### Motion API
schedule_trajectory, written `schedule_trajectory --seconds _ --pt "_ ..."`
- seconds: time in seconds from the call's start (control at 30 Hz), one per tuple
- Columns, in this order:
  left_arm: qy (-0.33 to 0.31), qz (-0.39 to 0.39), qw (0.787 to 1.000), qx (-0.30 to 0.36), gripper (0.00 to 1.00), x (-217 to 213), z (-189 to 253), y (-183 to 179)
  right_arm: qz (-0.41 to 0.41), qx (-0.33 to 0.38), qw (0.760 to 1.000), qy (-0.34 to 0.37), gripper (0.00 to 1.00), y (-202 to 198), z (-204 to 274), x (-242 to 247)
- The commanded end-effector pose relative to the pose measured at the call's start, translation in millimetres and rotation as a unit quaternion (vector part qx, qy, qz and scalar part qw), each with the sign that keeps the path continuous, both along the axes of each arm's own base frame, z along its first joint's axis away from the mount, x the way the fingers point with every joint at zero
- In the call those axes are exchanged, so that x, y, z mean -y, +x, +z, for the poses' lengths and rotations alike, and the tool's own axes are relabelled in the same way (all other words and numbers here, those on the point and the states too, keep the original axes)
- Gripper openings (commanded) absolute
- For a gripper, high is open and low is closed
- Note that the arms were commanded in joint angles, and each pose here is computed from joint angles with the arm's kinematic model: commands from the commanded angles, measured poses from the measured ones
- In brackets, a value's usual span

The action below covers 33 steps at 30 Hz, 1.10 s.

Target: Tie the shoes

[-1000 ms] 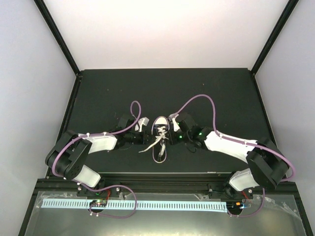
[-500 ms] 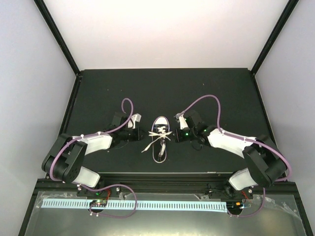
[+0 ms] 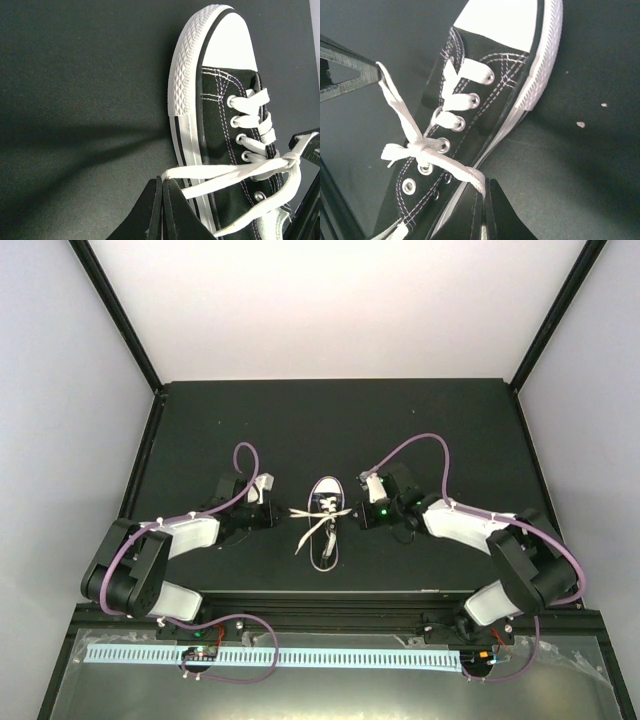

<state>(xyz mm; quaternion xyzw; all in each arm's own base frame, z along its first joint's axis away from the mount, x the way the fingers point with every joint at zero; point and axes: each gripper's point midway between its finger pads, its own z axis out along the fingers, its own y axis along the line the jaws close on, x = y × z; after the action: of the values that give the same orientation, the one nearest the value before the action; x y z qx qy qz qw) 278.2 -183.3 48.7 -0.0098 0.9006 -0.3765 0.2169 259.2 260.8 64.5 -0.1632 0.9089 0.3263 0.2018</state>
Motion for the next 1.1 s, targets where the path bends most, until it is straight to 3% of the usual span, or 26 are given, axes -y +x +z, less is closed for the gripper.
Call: schedule_trajectory --seconds 0.0,0.03,0.13,0.2,0.27,0.37,0.47,0.67,0.77,1.07 --pt "-0.004 -0.042 0.998 0.045 0.03 5 18 4 0.032 0.022 0.999 0.012 0.02 9 13 -9" --pt "0.000 -0.054 0.997 0.055 0.10 6 22 5 0.041 0.028 0.999 0.011 0.02 13 19 -12" --pt "0.028 -0.068 0.993 0.089 0.51 4 39 12 0.059 0.047 0.997 0.006 0.02 24 28 -20" --pt "0.045 -0.076 0.988 0.125 0.64 3 55 19 0.064 0.051 0.997 0.004 0.02 32 29 -25" --pt "0.046 -0.099 0.981 0.160 0.69 10 72 20 0.066 0.052 0.996 0.003 0.05 41 28 -31" --pt "0.027 -0.156 0.967 0.201 0.71 31 90 15 0.062 0.051 0.997 0.004 0.20 54 24 -39" --pt "0.008 -0.206 0.958 0.201 0.68 53 90 7 0.050 0.051 0.997 0.005 0.37 63 23 -39" --pt "-0.010 -0.277 0.941 0.197 0.62 91 81 -8 0.023 0.048 0.999 0.009 0.57 53 21 -12" --pt "-0.005 -0.298 0.935 0.192 0.61 100 74 -14 0.021 0.042 0.999 0.023 0.58 36 16 -2" --pt "0.001 -0.316 0.931 0.185 0.56 106 63 -20 0.075 0.018 0.990 0.121 0.34 -4 19 -21"
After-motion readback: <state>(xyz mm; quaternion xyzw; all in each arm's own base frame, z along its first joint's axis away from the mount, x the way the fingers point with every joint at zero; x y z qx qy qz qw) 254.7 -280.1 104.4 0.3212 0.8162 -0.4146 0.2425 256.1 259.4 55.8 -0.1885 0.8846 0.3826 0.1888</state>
